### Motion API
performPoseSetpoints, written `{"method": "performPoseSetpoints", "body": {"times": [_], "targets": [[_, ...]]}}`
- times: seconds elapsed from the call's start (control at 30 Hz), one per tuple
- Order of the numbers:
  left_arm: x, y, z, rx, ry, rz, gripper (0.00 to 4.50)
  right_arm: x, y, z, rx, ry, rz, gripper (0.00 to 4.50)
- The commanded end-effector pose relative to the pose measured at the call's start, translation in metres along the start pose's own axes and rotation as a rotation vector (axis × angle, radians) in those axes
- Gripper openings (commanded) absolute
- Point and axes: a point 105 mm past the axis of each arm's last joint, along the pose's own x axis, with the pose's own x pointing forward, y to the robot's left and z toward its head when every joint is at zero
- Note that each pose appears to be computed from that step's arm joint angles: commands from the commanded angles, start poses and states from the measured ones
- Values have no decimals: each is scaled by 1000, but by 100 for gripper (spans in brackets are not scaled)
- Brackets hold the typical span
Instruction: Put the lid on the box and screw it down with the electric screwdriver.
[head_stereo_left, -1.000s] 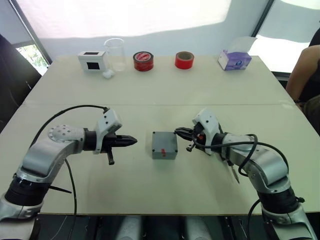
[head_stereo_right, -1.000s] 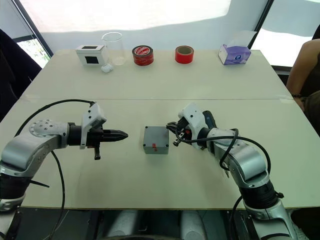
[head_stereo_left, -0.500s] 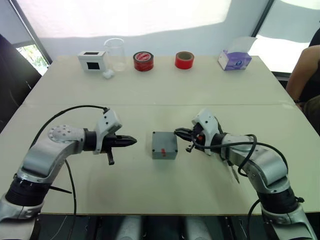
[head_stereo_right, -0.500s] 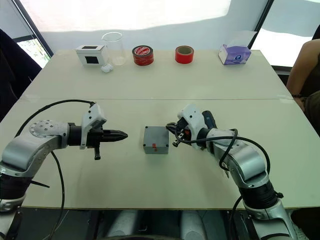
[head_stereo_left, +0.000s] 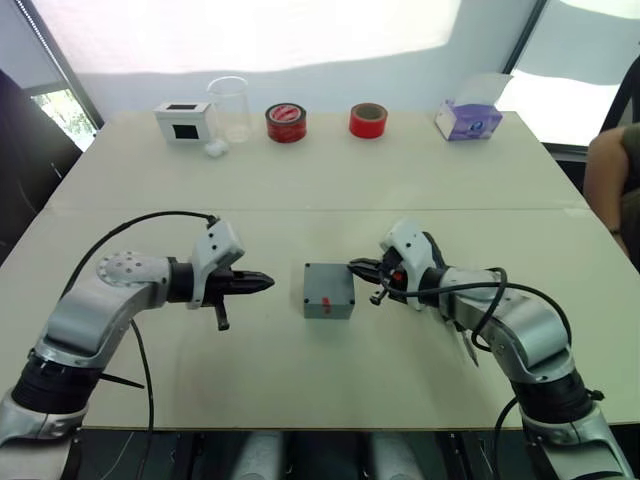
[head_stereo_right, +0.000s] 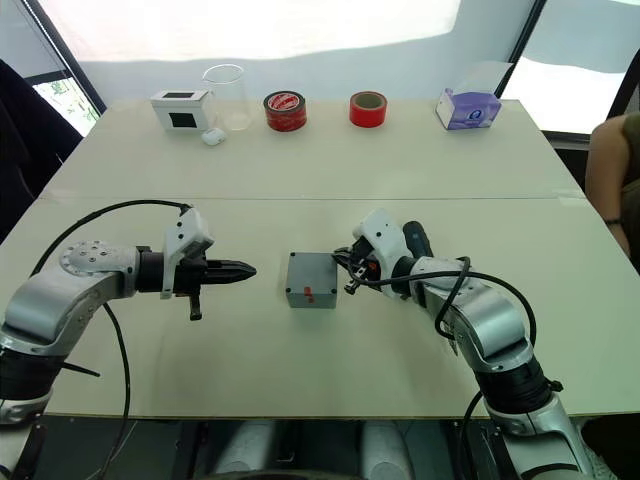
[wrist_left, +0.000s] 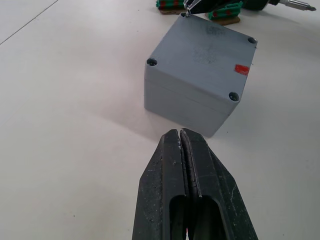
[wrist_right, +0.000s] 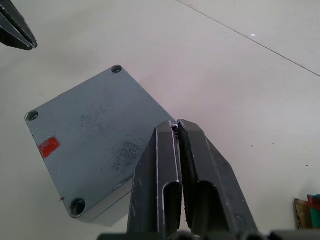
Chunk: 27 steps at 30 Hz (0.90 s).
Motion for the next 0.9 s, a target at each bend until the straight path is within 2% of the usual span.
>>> {"method": "performPoseSetpoints", "body": {"times": [0.03, 0.23, 0.33, 0.43, 0.5, 0.53, 0.6, 0.67, 0.8, 0.9], "targets": [[2, -5, 6, 32, -12, -10, 0, -1, 1, 13, -28, -40, 11, 159], [2, -7, 13, 29, -33, -12, 0, -7, -3, 23, -14, -58, 7, 380], [2, -7, 25, 22, -84, -22, 0, -17, -11, 31, 4, -68, -9, 380], [2, -9, 46, 27, -160, -52, 0, -39, -37, 44, 50, -84, -99, 380], [3, -12, 57, 55, -182, -77, 0, -57, -53, 49, 68, -53, -125, 441], [5, -15, 62, 75, -187, -93, 0, -67, -62, 50, 86, -22, -149, 446], [11, -25, 69, 132, -185, -135, 0, -89, -86, 32, 247, 206, -252, 446], [15, -30, 73, 160, -185, -158, 0, -105, -95, 18, 314, 355, -305, 446], [23, -38, 77, 200, -187, -188, 0, -111, -92, 0, 314, 509, -275, 446], [26, -41, 78, 213, -184, -197, 0, -111, -91, -9, 335, 568, -253, 446]]}}
